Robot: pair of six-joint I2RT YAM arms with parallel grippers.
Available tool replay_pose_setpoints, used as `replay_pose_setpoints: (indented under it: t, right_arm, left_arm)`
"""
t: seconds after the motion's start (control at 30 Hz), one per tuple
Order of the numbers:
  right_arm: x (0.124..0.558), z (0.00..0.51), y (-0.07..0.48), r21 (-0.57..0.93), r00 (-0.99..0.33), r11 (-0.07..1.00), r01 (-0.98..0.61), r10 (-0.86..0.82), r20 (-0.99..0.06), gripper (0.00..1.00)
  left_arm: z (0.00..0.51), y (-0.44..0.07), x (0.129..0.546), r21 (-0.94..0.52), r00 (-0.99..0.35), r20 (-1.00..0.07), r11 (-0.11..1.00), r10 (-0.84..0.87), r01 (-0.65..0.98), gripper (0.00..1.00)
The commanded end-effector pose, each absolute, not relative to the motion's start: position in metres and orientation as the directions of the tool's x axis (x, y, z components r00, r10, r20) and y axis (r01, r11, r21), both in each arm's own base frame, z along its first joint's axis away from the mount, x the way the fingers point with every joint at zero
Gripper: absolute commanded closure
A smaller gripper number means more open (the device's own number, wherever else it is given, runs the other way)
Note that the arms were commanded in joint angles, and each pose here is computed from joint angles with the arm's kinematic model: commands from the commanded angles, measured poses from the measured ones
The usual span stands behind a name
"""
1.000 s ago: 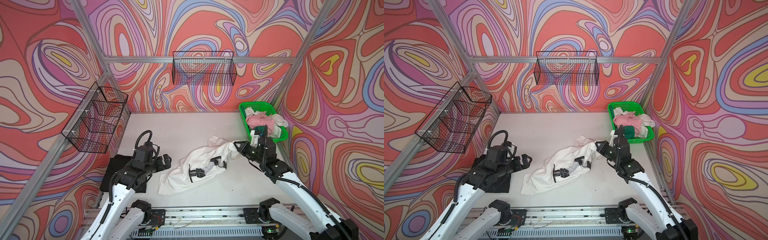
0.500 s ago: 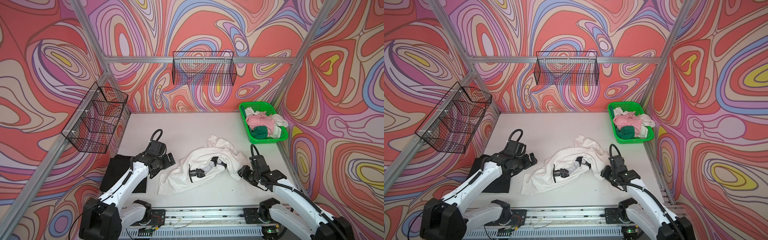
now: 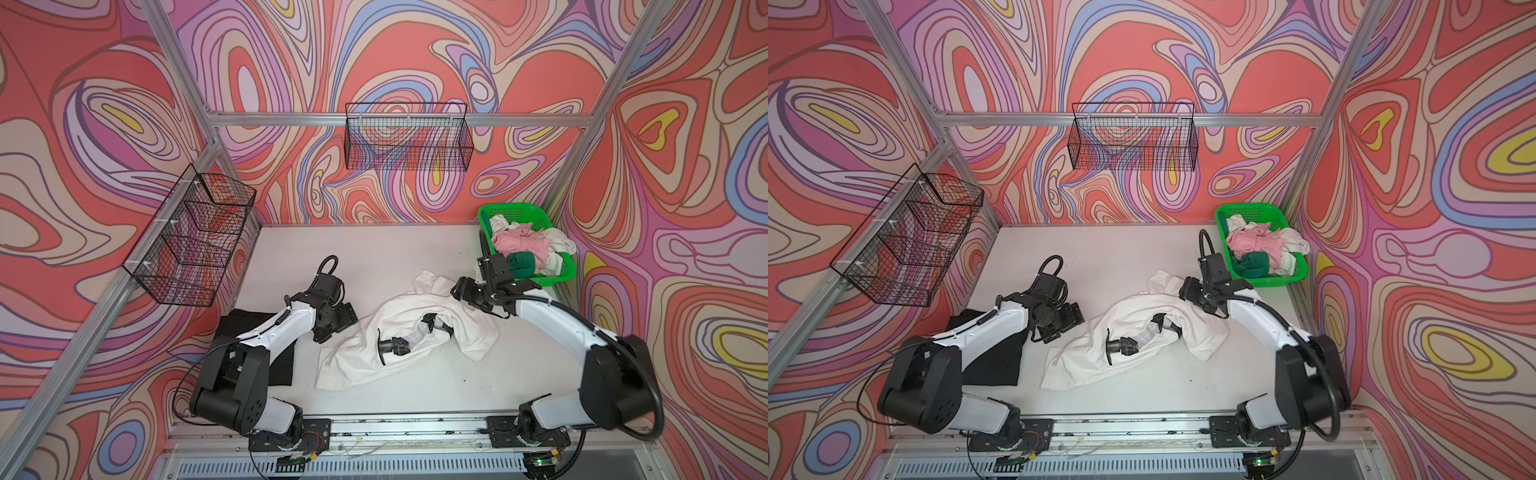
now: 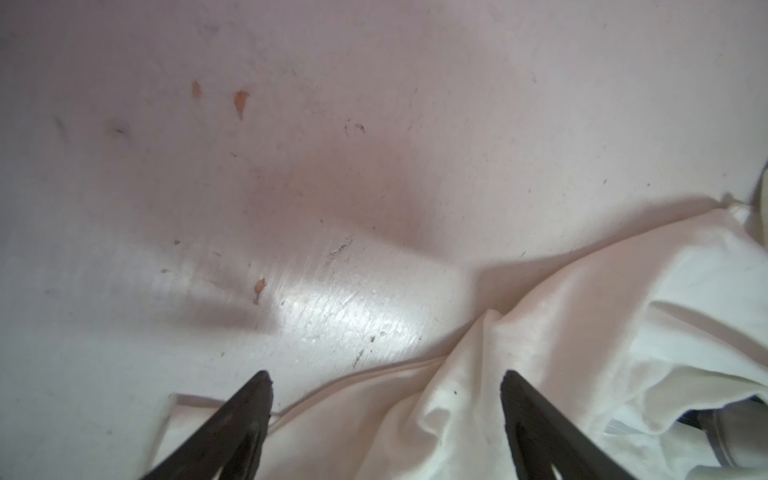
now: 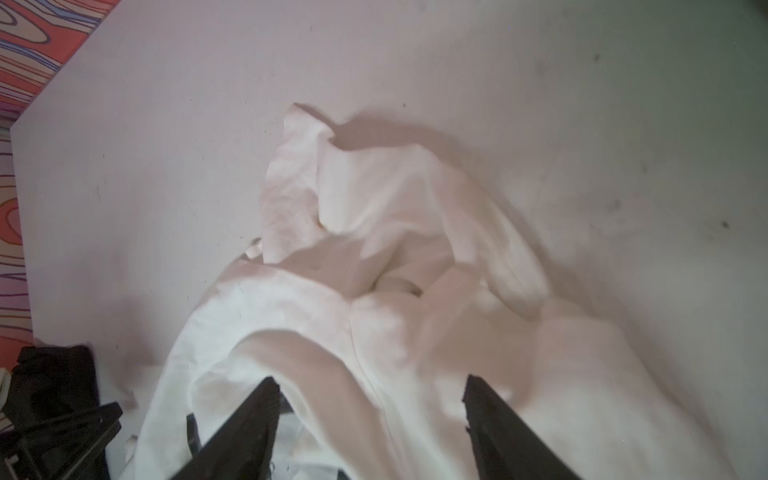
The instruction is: Fold and stack the t-shirts
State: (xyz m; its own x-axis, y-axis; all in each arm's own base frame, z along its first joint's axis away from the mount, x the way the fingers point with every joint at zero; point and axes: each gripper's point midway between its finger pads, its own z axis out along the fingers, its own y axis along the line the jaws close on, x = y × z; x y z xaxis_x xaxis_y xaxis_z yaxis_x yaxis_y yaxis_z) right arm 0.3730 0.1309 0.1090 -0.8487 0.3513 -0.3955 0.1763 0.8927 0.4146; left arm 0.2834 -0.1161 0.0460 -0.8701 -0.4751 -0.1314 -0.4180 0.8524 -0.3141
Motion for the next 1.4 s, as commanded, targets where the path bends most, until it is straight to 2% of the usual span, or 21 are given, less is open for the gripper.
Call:
replay_pose_setpoints:
  t: [0.0, 0.13, 0.27, 0.4, 0.5, 0.63, 0.7, 0.87, 1.03, 1.37]
  right_arm:
    - [0.41, 0.1, 0.144, 0.389, -0.844, 0.914, 0.112, 0.294, -0.448, 0.28]
    - [0.435, 0.065, 0.152, 0.342, -0.863, 0.934, 0.1, 0.253, -0.438, 0.32]
    - [0.449, 0.039, 0.149, 0.278, -0.871, 0.955, 0.106, 0.224, -0.436, 0.37]
    - [0.456, 0.031, 0.157, 0.294, -0.875, 0.953, 0.072, 0.202, -0.44, 0.45]
    - [0.46, 0.032, 0.162, 0.315, -0.872, 0.947, 0.058, 0.202, -0.446, 0.62]
    - [0.467, 0.061, 0.167, 0.348, -0.84, 0.937, 0.024, 0.208, -0.501, 0.92]
    - [0.471, 0.083, 0.169, 0.366, -0.814, 0.931, 0.0, 0.213, -0.541, 1.0]
    - [0.478, 0.161, 0.168, 0.392, -0.711, 0.918, -0.062, 0.235, -0.663, 1.0]
    - [0.466, 0.247, 0.166, 0.428, -0.581, 0.892, -0.148, 0.272, -0.767, 1.0]
    - [0.416, 0.367, 0.161, 0.449, -0.388, 0.836, -0.315, 0.318, -0.865, 1.0]
  left_arm:
    - [0.049, -0.135, 0.292, -0.354, -0.879, -0.127, 0.849, -0.46, -0.394, 0.17]
    - [0.043, -0.149, 0.288, -0.315, -0.907, -0.135, 0.886, -0.398, -0.341, 0.21]
    - [0.034, -0.154, 0.286, -0.312, -0.915, -0.131, 0.892, -0.383, -0.329, 0.3]
    - [0.026, -0.16, 0.288, -0.318, -0.924, -0.122, 0.896, -0.363, -0.309, 0.38]
    - [0.023, -0.164, 0.291, -0.327, -0.929, -0.121, 0.898, -0.35, -0.295, 0.5]
    - [0.031, -0.166, 0.301, -0.336, -0.93, -0.164, 0.905, -0.33, -0.262, 0.73]
    - [0.042, -0.168, 0.307, -0.349, -0.928, -0.195, 0.906, -0.319, -0.239, 0.83]
    - [0.086, -0.165, 0.318, -0.378, -0.898, -0.319, 0.909, -0.304, -0.173, 1.0]
    - [0.128, -0.154, 0.313, -0.423, -0.83, -0.456, 0.899, -0.32, -0.114, 1.0]
    - [0.202, -0.13, 0.279, -0.528, -0.625, -0.675, 0.848, -0.393, 0.038, 1.0]
